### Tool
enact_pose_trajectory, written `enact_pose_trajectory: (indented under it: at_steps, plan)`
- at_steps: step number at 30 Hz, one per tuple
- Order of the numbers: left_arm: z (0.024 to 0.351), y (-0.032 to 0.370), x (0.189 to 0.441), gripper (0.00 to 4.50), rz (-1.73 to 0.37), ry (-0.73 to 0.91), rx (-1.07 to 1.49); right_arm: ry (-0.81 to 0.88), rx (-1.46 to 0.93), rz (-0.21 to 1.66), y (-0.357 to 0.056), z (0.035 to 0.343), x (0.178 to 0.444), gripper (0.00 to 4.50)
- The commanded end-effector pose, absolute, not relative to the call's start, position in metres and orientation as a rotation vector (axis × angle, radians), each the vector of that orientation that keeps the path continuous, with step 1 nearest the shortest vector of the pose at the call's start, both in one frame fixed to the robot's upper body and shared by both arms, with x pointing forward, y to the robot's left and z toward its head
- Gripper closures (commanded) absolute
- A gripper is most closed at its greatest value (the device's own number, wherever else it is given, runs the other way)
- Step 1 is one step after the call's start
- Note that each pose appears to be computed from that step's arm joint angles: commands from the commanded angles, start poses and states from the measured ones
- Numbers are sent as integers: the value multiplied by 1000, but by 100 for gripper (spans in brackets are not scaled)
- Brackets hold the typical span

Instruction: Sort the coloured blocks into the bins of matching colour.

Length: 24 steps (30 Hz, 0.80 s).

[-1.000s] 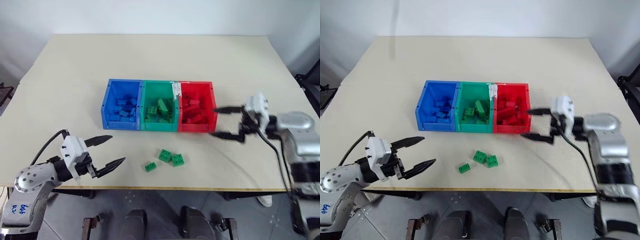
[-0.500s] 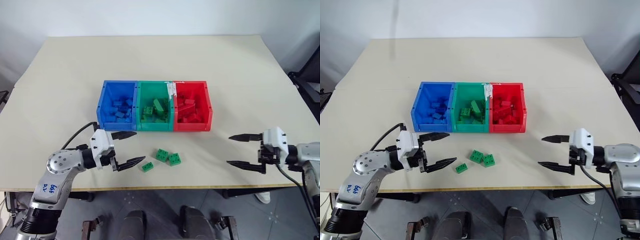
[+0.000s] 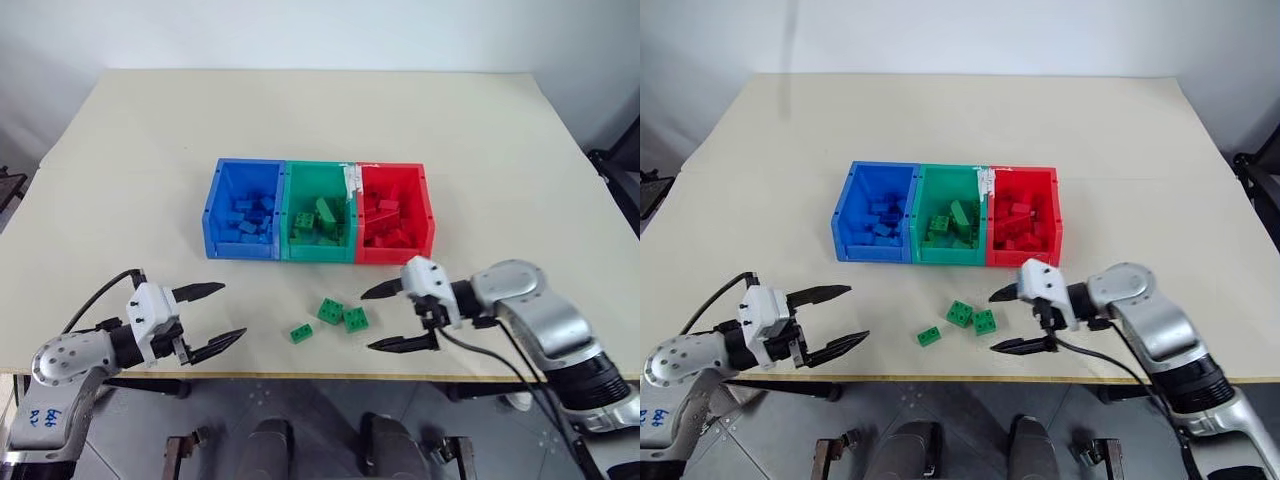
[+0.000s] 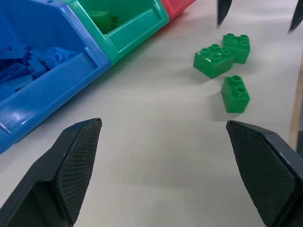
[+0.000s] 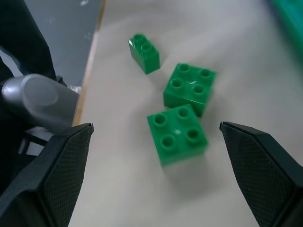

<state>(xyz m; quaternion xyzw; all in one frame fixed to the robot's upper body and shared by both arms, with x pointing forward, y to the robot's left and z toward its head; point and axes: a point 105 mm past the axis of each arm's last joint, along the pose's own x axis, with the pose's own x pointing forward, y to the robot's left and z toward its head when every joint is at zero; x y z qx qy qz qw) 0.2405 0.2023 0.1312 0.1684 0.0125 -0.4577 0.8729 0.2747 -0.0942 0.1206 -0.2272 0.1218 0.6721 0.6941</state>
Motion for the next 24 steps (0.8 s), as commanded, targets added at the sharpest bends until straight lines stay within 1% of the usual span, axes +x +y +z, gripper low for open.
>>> enact_pose_trajectory:
  at_steps: [1, 3, 7, 10, 12, 15, 19, 21, 24]
  plan:
    - [144, 197, 232, 0, -960, -22, 369, 217, -557, 1447, -88, 117, 283, 20]
    - [144, 194, 230, 0, -962, -19, 364, 206, -580, 1432, -88, 114, 286, 66]
    - [146, 191, 229, 0, -967, -20, 359, 195, -565, 1418, -87, 115, 287, 212]
    - [147, 189, 229, 0, -966, -25, 354, 196, -542, 1421, -88, 117, 285, 308]
    - [146, 188, 229, 0, -966, -22, 345, 191, -528, 1415, -91, 122, 285, 307]
    - [145, 189, 228, 0, -949, -19, 320, 139, -483, 1425, -95, 142, 287, 307]
    - [147, 200, 228, 0, -871, -32, 305, -16, -348, 1396, -85, 192, 303, 307]
    - [147, 206, 228, 0, -832, -35, 297, -94, -307, 1322, -74, 213, 323, 307]
    - [145, 215, 225, 0, -779, -32, 286, -199, -301, 1185, -56, 236, 357, 307]
